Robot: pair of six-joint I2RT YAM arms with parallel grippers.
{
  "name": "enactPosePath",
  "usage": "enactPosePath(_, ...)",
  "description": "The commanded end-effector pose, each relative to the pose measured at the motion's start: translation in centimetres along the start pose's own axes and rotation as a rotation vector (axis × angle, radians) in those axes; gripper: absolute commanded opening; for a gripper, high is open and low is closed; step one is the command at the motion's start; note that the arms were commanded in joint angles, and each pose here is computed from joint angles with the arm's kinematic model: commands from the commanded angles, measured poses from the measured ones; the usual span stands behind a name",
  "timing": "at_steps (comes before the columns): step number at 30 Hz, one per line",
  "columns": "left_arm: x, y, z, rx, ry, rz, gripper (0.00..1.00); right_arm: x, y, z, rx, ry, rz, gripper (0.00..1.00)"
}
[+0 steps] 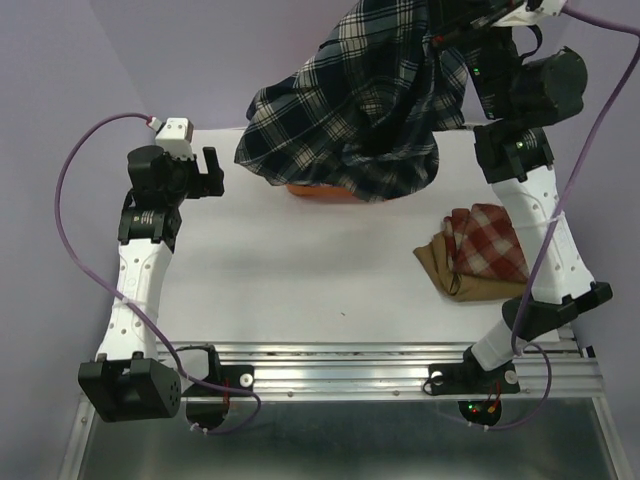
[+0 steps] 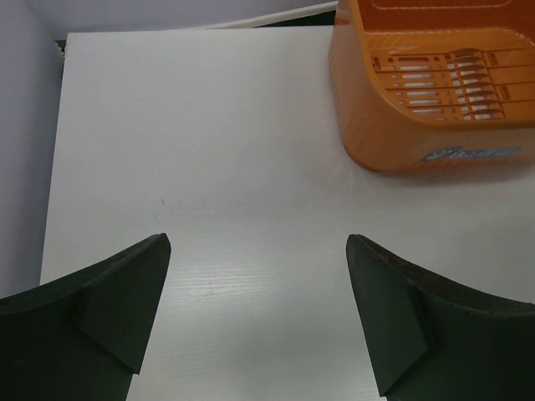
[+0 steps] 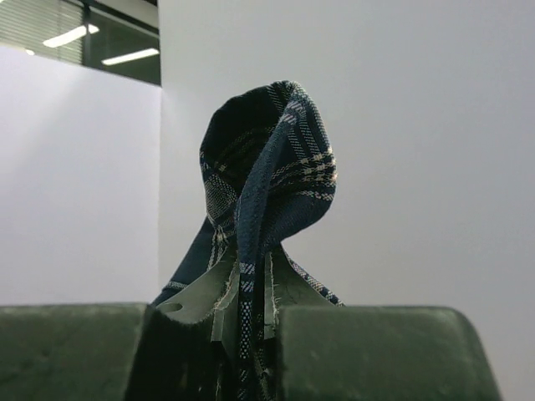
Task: Fold and stack the skirts
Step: Move the skirt to the center of the board
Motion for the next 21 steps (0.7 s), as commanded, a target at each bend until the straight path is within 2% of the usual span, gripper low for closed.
enactPosePath(1, 1.8, -0.5, 0.7, -0.036, -0.112, -0.004, 0.99, 8.0, 1.5, 1.0, 0.078, -0.233, 0.039, 0.01)
enactPosePath(4, 2.5, -0.5, 1.3, -0.032, -0.168, -0.022, 0.99, 7.1, 2.2, 2.4, 0.112, -0.158, -0.004, 0.01)
enactPosePath(5, 2.6, -0.6, 1.7, -0.030, -0.183, -0.027, 0.99, 4.1, 2.2, 3.1, 0.113, -0.060, -0.039, 0.01)
enactPosePath(6, 2.6, -0.6, 1.8, -0.032, -0.191, -0.029, 0.99, 5.0, 2.4, 3.5, 0.119, -0.061, -0.044, 0.01)
enactPosePath(9, 2.5, -0.7, 2.4, -0.049, -0.202, -0.071, 0.99, 0.1, 3.0, 7.0, 0.140, 0.131, -0.088, 0.01)
enactPosePath(10, 2.4, -0.8, 2.6, -0.057, -0.201, -0.086, 0.99, -3.8, 3.4, 9.0, 0.164, 0.246, -0.122, 0.01)
enactPosePath(13, 1.5, -1.1, 3.3, -0.094, -0.196, -0.151, 0.99, -7.6, 4.5, 13.2, 0.237, 0.400, -0.150, 0.01)
enactPosePath(14, 1.0, -1.3, 3.6, -0.113, -0.193, -0.167, 0.99, -10.7, 5.0, 15.7, 0.247, 0.497, -0.168, 0.01)
enactPosePath(16, 0.0, -1.5, 3.9, -0.145, -0.163, -0.198, 0.98, -13.6, 6.0, 18.1, 0.294, 0.586, -0.184, 0.01)
enactPosePath(17, -0.3, -1.8, 4.2, -0.176, -0.159, -0.232, 0.98, -16.3, 6.9, 20.3, 0.319, 0.665, -0.199, 0.01)
enactPosePath(20, -2.2, -2.1, 4.5, -0.227, -0.096, -0.279, 0.96, -20.1, 8.3, 22.9, 0.366, 0.756, -0.211, 0.01)
enactPosePath(21, -2.6, -2.1, 4.8, -0.234, -0.089, -0.293, 0.96, -22.5, 9.2, 24.3, 0.384, 0.821, -0.239, 0.01)
Point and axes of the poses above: each gripper's point midway between its finger pads, its own z axis back along the fingers, its own y axis along the line the jaws close on, x = y × z, the point moved 7 cm from there along z, back along the fingers
